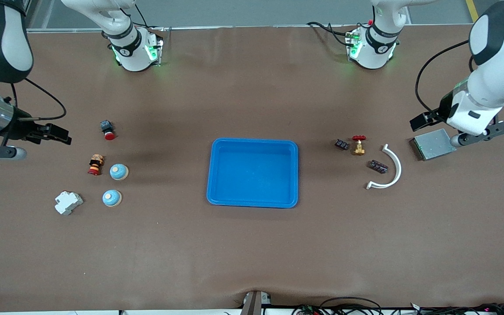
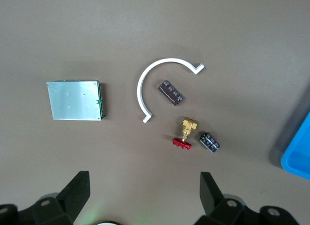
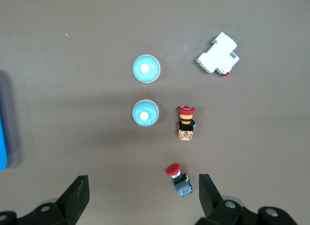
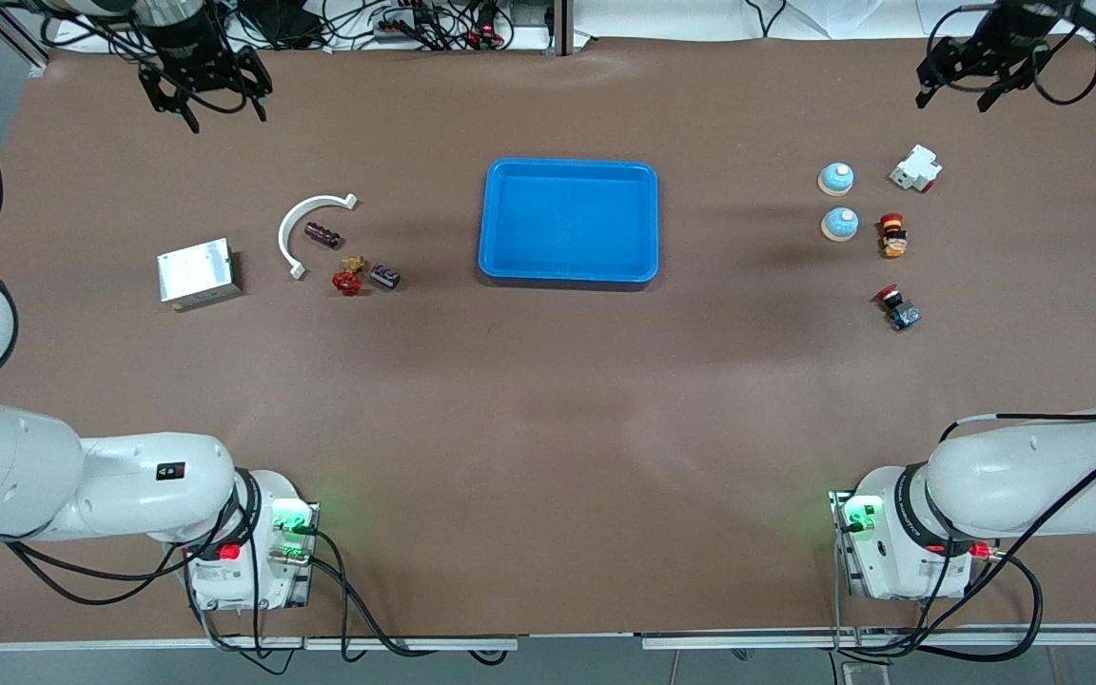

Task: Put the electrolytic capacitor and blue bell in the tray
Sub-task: 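Lower the right gripper onto a blue bell while the left gripper reaches a capacitor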

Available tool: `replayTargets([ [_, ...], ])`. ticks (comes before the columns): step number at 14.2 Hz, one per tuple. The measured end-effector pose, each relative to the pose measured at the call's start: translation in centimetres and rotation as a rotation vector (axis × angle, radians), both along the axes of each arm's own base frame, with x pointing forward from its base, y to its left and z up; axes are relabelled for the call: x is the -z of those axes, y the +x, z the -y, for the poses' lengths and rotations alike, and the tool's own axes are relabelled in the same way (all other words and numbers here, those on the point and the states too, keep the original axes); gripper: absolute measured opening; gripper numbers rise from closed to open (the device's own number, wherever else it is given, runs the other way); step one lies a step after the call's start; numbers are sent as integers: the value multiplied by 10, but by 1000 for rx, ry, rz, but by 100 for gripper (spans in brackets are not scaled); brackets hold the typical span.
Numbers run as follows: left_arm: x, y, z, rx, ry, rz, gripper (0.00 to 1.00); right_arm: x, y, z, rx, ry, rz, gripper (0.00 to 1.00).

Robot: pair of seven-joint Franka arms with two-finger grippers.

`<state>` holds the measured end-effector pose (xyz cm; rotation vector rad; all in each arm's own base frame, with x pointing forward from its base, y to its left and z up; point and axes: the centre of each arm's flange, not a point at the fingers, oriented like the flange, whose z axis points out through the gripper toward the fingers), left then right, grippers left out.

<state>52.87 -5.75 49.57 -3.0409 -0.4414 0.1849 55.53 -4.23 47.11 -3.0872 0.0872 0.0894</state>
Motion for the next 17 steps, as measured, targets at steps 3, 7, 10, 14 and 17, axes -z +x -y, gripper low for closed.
replayTargets([
  [3, 24, -11, 17, -26, 13, -1, 100, 43, -7, -4, -1, -5, 19, 100],
  [7, 55, -26, 21, -39, 19, 21, 100, 100, -15, -9, -6, -12, 29, 100],
  [10, 81, -36, 17, -42, 19, 36, 100, 142, -14, -12, -8, -22, 42, 100],
  [14, 107, -46, 15, -41, 19, 32, 100, 189, -5, -19, -21, -35, 61, 100],
  [17, 120, -52, 14, -40, 20, 23, 100, 217, 0, -24, -28, -44, 82, 100],
])
